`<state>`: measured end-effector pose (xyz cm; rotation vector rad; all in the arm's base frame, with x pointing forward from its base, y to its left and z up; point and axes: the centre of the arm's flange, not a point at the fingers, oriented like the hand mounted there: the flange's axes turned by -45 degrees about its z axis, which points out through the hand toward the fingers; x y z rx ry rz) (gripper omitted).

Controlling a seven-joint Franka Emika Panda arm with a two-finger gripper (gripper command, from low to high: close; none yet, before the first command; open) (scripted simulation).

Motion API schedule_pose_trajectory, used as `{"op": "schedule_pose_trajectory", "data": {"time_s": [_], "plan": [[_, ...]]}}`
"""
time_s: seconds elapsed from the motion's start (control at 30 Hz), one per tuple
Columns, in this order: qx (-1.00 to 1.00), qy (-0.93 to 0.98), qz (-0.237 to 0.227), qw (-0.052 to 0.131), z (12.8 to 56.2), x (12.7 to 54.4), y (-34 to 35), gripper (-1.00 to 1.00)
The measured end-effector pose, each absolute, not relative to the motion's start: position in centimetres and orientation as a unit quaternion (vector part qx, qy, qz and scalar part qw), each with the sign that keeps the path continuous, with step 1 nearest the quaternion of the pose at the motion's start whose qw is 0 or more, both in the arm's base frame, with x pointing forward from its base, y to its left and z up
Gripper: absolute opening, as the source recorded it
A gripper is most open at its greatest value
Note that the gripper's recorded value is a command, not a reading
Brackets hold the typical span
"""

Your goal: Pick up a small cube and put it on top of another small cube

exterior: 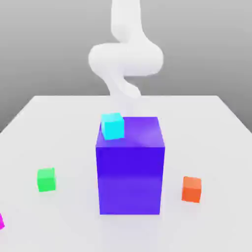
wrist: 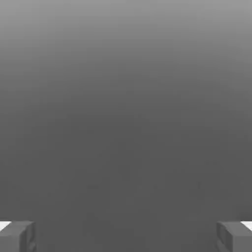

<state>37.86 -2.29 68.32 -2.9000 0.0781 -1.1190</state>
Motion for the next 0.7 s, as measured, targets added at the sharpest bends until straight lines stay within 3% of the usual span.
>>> {"op": "schedule_pose_trajectory", "data": {"time_s": [0.37,0.7], "plan": [[-0.963,0.126,-0.231,0.052,52.8,47.9,-13.6,0.00],[-0.963,0.237,-0.121,0.047,36.3,48.9,-24.9,0.00]]}}
